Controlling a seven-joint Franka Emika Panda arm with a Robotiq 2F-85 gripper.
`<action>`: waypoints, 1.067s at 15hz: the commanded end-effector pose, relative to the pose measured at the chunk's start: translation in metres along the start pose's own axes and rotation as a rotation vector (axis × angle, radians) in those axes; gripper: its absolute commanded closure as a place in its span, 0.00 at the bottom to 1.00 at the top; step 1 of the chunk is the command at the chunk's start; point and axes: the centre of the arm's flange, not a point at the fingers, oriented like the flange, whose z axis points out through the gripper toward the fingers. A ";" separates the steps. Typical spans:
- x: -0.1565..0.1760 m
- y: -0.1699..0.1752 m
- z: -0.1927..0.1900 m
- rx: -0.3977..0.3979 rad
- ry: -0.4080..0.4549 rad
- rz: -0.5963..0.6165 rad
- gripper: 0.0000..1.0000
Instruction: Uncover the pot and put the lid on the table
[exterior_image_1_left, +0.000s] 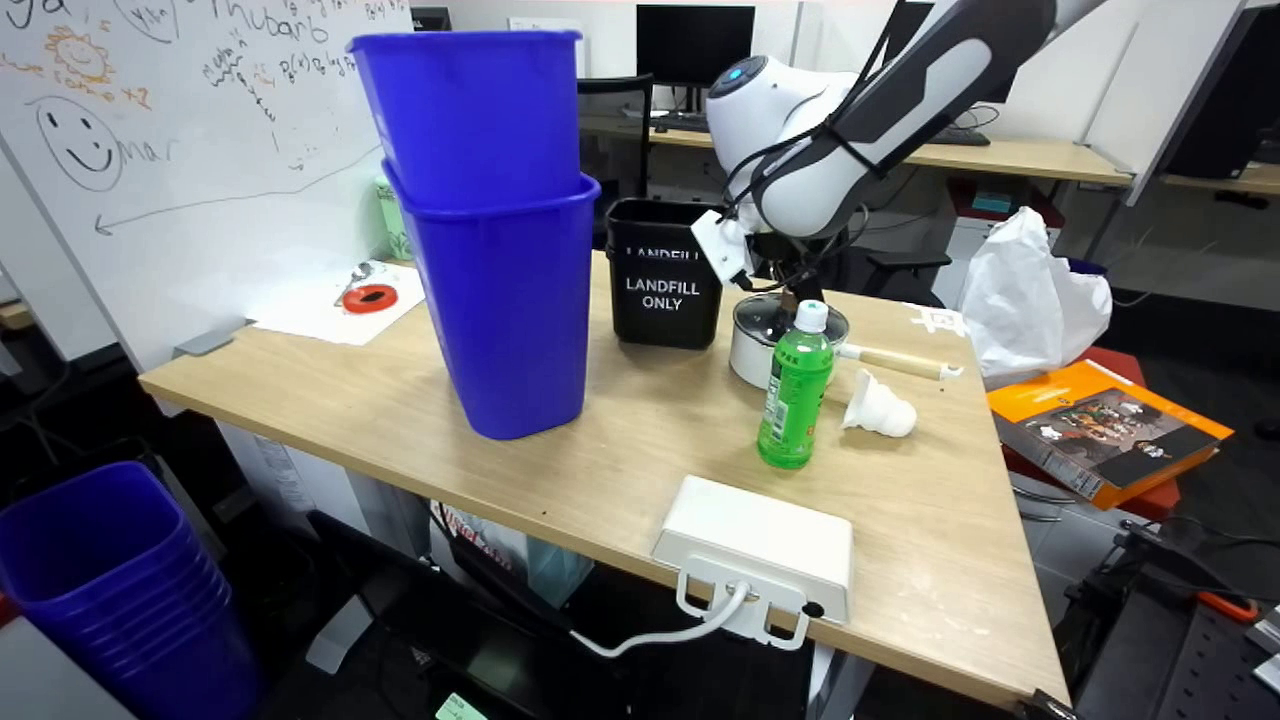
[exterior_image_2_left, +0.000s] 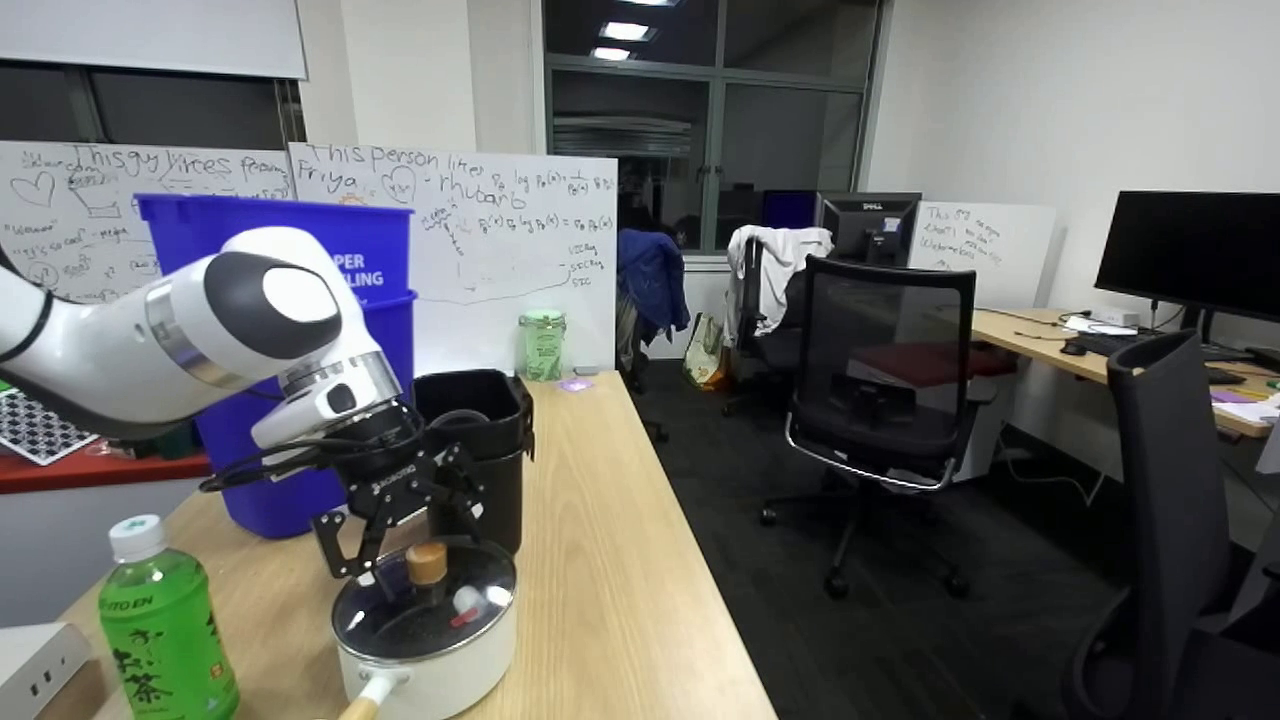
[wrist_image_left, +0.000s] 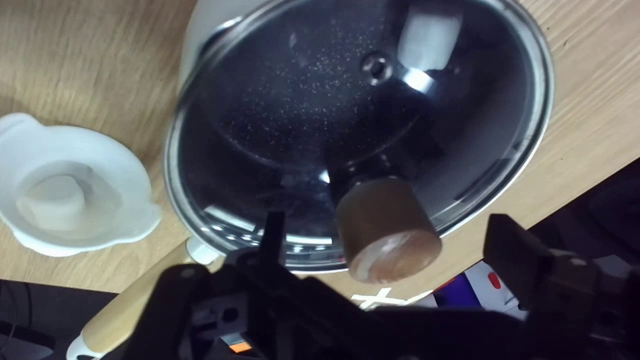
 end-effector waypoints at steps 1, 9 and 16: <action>-0.004 -0.020 0.007 -0.032 0.007 0.078 0.00; -0.002 -0.034 0.000 -0.131 -0.045 0.176 0.31; 0.003 -0.043 -0.010 -0.151 -0.106 0.233 0.81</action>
